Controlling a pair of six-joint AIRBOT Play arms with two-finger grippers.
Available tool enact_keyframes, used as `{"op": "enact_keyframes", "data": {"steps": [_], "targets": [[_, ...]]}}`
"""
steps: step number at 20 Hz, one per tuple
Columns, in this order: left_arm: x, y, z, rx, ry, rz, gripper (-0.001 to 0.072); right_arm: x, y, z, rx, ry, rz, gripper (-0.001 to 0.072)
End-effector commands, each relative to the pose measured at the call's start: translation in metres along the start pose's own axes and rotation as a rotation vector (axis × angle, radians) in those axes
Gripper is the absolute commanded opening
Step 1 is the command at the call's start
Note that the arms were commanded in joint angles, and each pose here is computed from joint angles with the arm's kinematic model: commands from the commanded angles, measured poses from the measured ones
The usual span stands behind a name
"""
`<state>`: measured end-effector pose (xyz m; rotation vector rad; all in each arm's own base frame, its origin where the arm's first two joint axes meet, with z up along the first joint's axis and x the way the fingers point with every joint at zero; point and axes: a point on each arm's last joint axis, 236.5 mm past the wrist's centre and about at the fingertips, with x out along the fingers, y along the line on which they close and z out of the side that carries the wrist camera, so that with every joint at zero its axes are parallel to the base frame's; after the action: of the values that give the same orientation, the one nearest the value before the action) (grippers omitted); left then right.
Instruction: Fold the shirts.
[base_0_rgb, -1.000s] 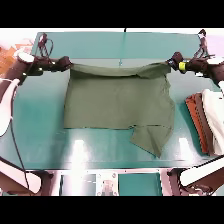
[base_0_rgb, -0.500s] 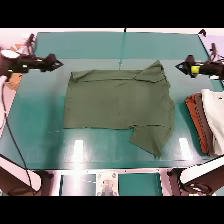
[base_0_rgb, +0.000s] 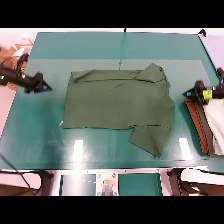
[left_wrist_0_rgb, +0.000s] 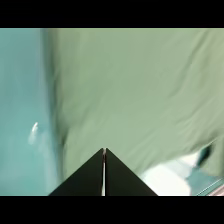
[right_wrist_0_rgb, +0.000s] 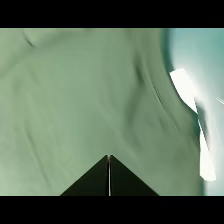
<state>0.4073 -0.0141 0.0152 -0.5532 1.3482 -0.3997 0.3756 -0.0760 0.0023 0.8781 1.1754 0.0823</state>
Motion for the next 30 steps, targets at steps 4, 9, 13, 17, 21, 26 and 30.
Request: {"op": "enact_keyframes", "data": {"steps": [4, 9, 13, 17, 21, 26, 30], "targets": [[0.024, 0.045, -0.098, -0.038, 0.003, 0.126, 0.0490, -0.020, -0.080, -0.087, 0.137, -0.048, -0.169, 0.0216], [0.053, 0.054, -0.102, -0.099, -0.063, 0.094, 0.0592, -0.010, -0.107, -0.102, 0.220, -0.063, -0.185, 0.0379], [0.084, 0.041, -0.119, -0.157, 0.005, -0.053, 0.0591, -0.001, -0.113, -0.107, 0.243, -0.050, -0.181, 0.0378], [0.112, 0.034, -0.132, -0.177, 0.089, -0.115, 0.0591, 0.012, -0.108, -0.107, 0.261, -0.021, -0.127, 0.0378], [0.143, 0.014, -0.137, -0.109, 0.145, -0.152, 0.0522, 0.023, -0.108, -0.114, 0.268, 0.029, -0.119, 0.0429], [0.132, 0.012, -0.127, -0.063, 0.152, -0.153, 0.0033, 0.051, -0.108, -0.130, 0.256, 0.142, -0.110, 0.0430], [0.132, 0.012, -0.125, -0.062, 0.146, -0.150, 0.0034, 0.074, -0.104, -0.147, 0.244, 0.234, -0.110, 0.0429]]}}
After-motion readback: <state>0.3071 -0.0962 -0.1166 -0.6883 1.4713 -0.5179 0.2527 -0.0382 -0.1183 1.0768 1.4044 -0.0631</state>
